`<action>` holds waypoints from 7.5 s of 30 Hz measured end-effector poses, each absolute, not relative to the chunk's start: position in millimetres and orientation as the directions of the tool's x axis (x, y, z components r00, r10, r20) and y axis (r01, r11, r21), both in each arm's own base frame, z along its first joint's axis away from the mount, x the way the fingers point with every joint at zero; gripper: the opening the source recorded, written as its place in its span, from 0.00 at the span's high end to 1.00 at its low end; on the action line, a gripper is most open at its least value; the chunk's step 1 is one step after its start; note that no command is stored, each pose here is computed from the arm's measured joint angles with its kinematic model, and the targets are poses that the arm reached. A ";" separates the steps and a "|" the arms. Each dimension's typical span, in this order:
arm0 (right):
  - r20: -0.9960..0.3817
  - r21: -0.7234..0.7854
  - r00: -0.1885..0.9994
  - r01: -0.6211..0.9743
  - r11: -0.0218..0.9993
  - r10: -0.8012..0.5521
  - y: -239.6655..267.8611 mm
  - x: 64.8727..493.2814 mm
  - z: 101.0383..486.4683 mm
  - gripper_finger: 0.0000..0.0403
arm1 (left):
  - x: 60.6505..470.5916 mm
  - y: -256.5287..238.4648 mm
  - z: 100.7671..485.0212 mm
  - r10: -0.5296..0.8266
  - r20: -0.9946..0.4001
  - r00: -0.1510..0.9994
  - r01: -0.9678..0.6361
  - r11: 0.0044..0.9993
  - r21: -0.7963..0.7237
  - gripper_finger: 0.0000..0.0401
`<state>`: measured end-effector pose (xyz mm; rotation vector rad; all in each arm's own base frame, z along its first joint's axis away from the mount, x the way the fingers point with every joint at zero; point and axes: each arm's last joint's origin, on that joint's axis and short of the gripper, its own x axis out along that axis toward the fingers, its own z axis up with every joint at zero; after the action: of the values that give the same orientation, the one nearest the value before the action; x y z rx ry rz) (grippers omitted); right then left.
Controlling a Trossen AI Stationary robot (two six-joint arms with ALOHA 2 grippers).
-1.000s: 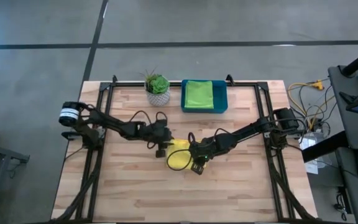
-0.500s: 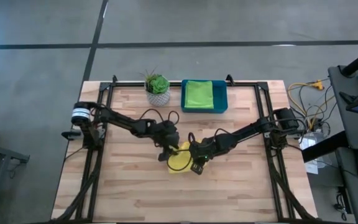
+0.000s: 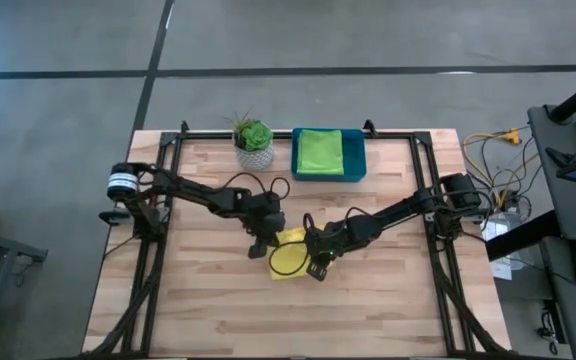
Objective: Fold microfiber towels
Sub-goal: Fold the yellow microfiber towel on top of the green microfiber towel into the dark blue bin
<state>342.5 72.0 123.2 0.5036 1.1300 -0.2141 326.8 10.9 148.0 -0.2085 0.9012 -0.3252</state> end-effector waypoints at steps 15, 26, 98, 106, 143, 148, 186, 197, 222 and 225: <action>-0.902 0.273 0.423 0.417 0.867 0.081 71.7 342.0 122.4 0.86 | 312.9 30.1 187.0 -0.224 -0.743 0.631 0.102 0.973 -0.207 1.00; -0.902 0.275 0.424 0.420 0.865 0.081 71.7 342.4 122.7 0.86 | 310.0 37.7 185.5 -0.058 -0.852 0.520 -0.010 0.997 -0.074 1.00; -0.926 0.051 0.318 0.637 0.769 -0.203 19.2 318.9 143.8 0.87 | 329.0 -31.8 152.4 -0.561 -0.688 0.461 0.179 0.818 -0.547 1.00; -0.889 0.140 0.429 0.588 0.796 -0.160 57.2 311.5 167.0 0.87 | 324.1 -22.8 196.0 -0.287 -0.679 0.676 0.084 0.945 -0.316 1.00; -0.818 0.222 0.555 0.546 0.808 -0.150 131.6 229.2 211.0 0.87 | 386.6 -87.7 195.1 -0.231 -0.513 0.827 0.232 0.971 -0.064 0.72; -0.793 0.266 0.600 0.489 0.831 -0.100 140.0 204.1 222.1 0.87 | 427.7 -112.4 189.7 -0.042 -0.535 0.844 0.144 0.978 0.150 0.49; -0.714 0.300 0.700 0.301 0.905 0.004 136.3 138.2 242.4 0.87 | 482.2 -145.4 173.6 0.318 -0.746 0.585 -0.170 0.948 0.271 0.57; -0.714 0.298 0.700 0.299 0.907 0.003 136.3 138.1 242.0 0.87 | 462.9 -151.3 154.0 0.347 -0.813 0.468 -0.229 0.936 0.268 0.57; -0.704 0.331 0.710 0.284 0.900 0.034 139.1 139.0 243.5 0.87 | 465.6 -101.4 120.6 0.184 -0.903 0.388 -0.368 0.929 0.031 0.99; -0.693 0.317 0.720 0.261 0.912 0.034 139.7 139.8 244.4 0.87 | 464.8 -101.1 150.1 0.170 -0.879 0.445 -0.316 0.948 0.024 1.00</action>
<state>139.8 139.7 244.4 0.4140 0.7613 -0.1292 464.8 -101.1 150.1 -0.1518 1.0688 0.3026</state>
